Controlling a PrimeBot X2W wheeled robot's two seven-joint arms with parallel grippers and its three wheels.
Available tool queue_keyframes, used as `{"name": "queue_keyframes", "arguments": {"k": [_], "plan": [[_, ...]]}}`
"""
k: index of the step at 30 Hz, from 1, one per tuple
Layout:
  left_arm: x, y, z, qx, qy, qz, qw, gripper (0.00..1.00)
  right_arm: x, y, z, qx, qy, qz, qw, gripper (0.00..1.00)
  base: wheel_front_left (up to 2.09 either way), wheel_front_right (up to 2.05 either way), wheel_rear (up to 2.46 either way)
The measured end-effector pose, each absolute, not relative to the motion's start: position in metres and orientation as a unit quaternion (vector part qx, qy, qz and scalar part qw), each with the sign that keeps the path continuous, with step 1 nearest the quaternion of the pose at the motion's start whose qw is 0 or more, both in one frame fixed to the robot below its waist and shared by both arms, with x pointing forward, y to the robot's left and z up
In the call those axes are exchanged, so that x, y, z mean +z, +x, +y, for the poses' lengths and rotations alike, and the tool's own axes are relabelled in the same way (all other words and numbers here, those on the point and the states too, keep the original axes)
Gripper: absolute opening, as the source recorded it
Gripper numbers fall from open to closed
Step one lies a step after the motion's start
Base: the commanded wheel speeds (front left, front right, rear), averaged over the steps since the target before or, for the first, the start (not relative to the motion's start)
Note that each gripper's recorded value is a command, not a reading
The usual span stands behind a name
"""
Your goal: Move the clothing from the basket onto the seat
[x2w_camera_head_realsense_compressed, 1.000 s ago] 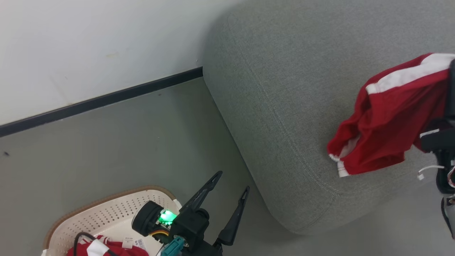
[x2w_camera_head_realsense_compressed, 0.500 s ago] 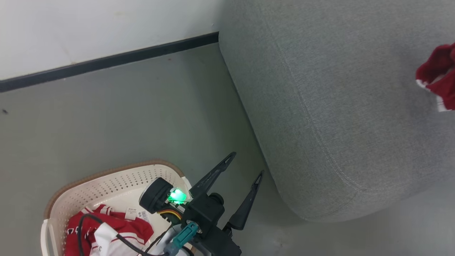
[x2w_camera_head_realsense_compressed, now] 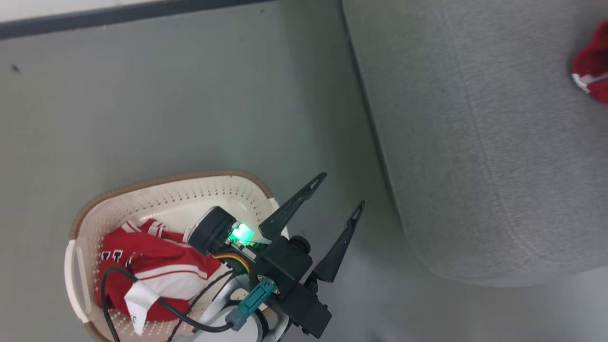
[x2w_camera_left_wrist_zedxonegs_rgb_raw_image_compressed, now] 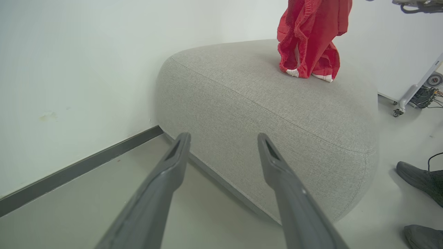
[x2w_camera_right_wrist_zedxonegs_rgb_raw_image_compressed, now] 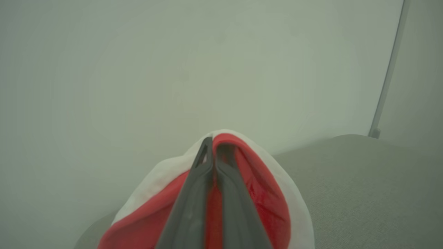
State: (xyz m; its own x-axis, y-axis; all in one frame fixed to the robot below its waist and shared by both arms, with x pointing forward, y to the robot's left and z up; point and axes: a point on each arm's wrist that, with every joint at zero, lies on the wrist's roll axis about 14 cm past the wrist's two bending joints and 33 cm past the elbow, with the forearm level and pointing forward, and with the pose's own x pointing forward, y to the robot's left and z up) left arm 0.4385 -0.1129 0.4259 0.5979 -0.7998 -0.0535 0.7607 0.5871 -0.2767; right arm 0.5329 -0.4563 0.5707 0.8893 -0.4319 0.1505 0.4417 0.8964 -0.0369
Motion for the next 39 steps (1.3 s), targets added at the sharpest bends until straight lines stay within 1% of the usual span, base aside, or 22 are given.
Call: {"name": "queue_keyframes", "arguments": {"k": [7,8,12,16,17,18,19,20,33,39], "plan": [[0.402,0.449,-0.105,-0.429,-0.116,0.105,0.89,1.0,0.505,0.555,-0.45,-0.223,-0.014,-0.002,0.975,0.0,0.0,0.0,0.0],[0.402,0.449,-0.105,-0.429,-0.116,0.105,0.89,1.0,0.505,0.555,-0.45,-0.223,-0.014,-0.002,0.975,0.0,0.0,0.0,0.0],[0.388,0.449,-0.1,-0.422,-0.115,0.12,0.891,1.0,0.472,0.564,-0.438,-0.214,0.003,0.03,0.976,0.0,0.0,0.0,0.0],[0.384,0.45,-0.099,-0.42,-0.115,0.123,0.892,1.0,0.465,0.568,-0.437,-0.214,0.008,0.04,0.976,0.0,0.0,0.0,0.0],[0.385,0.451,-0.1,-0.421,-0.114,0.12,0.892,1.0,0.466,0.568,-0.438,-0.216,0.009,0.04,0.976,0.15,0.0,0.0,0.0],[0.386,0.451,-0.1,-0.421,-0.114,0.119,0.892,1.0,0.466,0.568,-0.439,-0.217,0.009,0.041,0.975,0.48,0.0,0.0,0.0],[0.387,0.451,-0.1,-0.421,-0.114,0.117,0.892,1.0,0.465,0.567,-0.44,-0.219,0.01,0.043,0.975,0.87,0.0,0.0,0.0],[0.388,0.451,-0.1,-0.42,-0.114,0.116,0.893,1.0,0.465,0.566,-0.44,-0.22,0.01,0.045,0.974,1.0,0.0,0.0,0.0],[0.41,0.452,-0.097,-0.409,-0.108,0.086,0.902,1.0,0.48,0.56,-0.432,-0.209,0.005,0.049,0.977,1.0,0.0,0.0,0.0],[0.429,0.452,-0.094,-0.401,-0.105,0.062,0.908,1.0,0.474,0.537,-0.43,-0.211,0.007,0.068,0.975,1.0,0.0,0.0,0.0]]}}
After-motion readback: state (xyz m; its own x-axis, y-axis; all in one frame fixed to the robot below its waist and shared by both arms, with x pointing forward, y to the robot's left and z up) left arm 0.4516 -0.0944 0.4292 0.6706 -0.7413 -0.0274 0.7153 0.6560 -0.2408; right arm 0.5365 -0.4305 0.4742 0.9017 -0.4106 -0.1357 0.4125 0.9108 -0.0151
